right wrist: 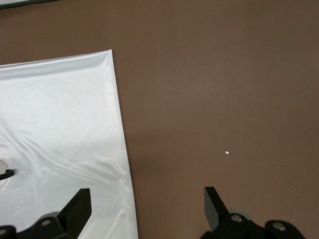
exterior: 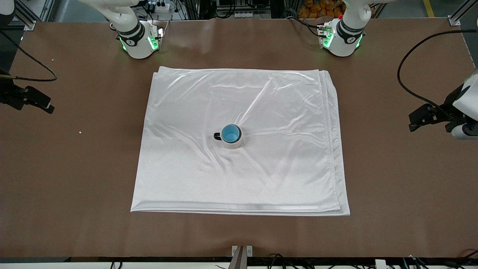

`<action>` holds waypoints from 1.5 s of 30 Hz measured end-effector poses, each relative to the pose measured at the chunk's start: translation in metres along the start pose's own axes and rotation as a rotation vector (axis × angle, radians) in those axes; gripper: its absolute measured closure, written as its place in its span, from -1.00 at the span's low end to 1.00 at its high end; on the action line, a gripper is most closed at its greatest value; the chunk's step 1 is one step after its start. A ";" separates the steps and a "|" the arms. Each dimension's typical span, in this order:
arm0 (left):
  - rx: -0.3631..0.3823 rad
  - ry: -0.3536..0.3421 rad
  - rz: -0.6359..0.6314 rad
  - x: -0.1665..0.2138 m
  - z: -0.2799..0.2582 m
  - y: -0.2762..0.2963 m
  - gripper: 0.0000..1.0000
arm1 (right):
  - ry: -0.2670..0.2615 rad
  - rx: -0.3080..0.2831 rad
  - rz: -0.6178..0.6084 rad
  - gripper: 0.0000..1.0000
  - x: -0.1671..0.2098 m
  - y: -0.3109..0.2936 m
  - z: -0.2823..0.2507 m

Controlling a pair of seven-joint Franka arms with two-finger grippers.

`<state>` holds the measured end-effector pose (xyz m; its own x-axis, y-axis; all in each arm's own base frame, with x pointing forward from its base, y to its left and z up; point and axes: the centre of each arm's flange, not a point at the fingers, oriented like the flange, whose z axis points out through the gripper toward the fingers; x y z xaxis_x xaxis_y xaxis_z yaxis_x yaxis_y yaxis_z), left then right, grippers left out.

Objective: Place blue cup into white mug on cloth

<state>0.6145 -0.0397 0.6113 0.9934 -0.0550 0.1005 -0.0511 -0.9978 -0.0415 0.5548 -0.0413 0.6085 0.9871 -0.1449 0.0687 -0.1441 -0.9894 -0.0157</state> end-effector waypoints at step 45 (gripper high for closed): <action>0.003 0.003 0.000 -0.010 -0.011 0.000 -1.00 | -0.010 -0.001 -0.001 -1.00 0.000 -0.001 0.002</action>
<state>0.6034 -0.0395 0.6210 0.9931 -0.0553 0.1032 -0.0509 -0.9977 -0.0443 0.5547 -0.0407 0.6065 0.9879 -0.1437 0.0587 -0.1431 -0.9896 -0.0149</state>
